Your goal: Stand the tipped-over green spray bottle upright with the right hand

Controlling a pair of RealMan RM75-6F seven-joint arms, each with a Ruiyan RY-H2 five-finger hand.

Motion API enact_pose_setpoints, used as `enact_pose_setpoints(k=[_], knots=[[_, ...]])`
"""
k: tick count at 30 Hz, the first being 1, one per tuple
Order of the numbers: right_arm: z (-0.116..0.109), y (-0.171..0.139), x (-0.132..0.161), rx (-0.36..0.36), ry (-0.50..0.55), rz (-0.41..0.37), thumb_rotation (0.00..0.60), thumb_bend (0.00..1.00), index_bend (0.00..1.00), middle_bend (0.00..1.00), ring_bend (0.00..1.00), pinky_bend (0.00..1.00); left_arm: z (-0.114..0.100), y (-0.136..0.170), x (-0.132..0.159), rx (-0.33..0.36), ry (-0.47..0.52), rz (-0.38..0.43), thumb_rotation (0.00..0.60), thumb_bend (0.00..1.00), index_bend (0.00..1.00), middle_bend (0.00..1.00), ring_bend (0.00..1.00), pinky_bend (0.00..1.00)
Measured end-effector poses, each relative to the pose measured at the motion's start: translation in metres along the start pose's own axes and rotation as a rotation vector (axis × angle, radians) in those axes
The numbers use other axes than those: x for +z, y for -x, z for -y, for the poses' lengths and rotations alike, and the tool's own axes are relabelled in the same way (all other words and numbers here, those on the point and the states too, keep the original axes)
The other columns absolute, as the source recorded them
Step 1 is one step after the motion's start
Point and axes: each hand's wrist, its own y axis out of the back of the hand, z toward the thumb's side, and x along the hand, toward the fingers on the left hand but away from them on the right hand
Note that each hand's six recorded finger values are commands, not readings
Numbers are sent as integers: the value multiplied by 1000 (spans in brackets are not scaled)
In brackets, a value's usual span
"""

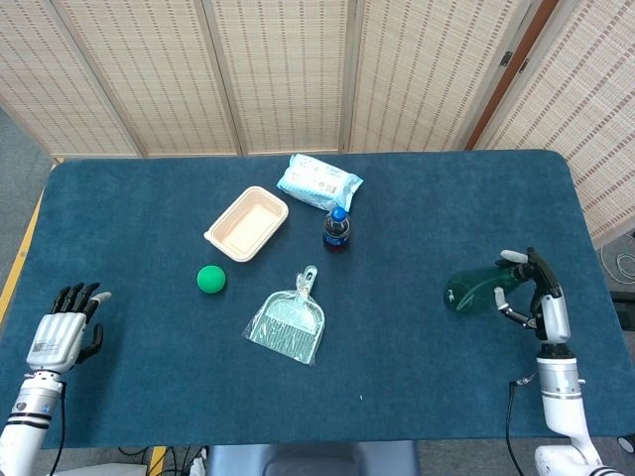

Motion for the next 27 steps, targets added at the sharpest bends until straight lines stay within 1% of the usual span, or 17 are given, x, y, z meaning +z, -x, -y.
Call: enact_pose_setpoints(k=[7, 12, 17, 27], knots=[[2, -1, -6, 2, 7, 10, 600, 314, 306, 426, 335, 367, 0, 1, 0, 0, -3, -2, 600, 611, 189, 103, 26, 20], [4, 0, -7, 10, 17, 2, 600, 270, 306, 364, 310, 347, 0, 1, 1, 0, -4, -3, 600, 611, 189, 103, 26, 20], [4, 0, -7, 14, 21, -8, 600, 260, 306, 333, 285, 331, -1, 1, 1, 3, -4, -5, 600, 612, 189, 103, 26, 21], [0, -2, -4, 5, 21, -20, 600, 257, 290, 316, 271, 323, -1, 0, 1, 3, -6, -2, 600, 611, 189, 103, 26, 20]])
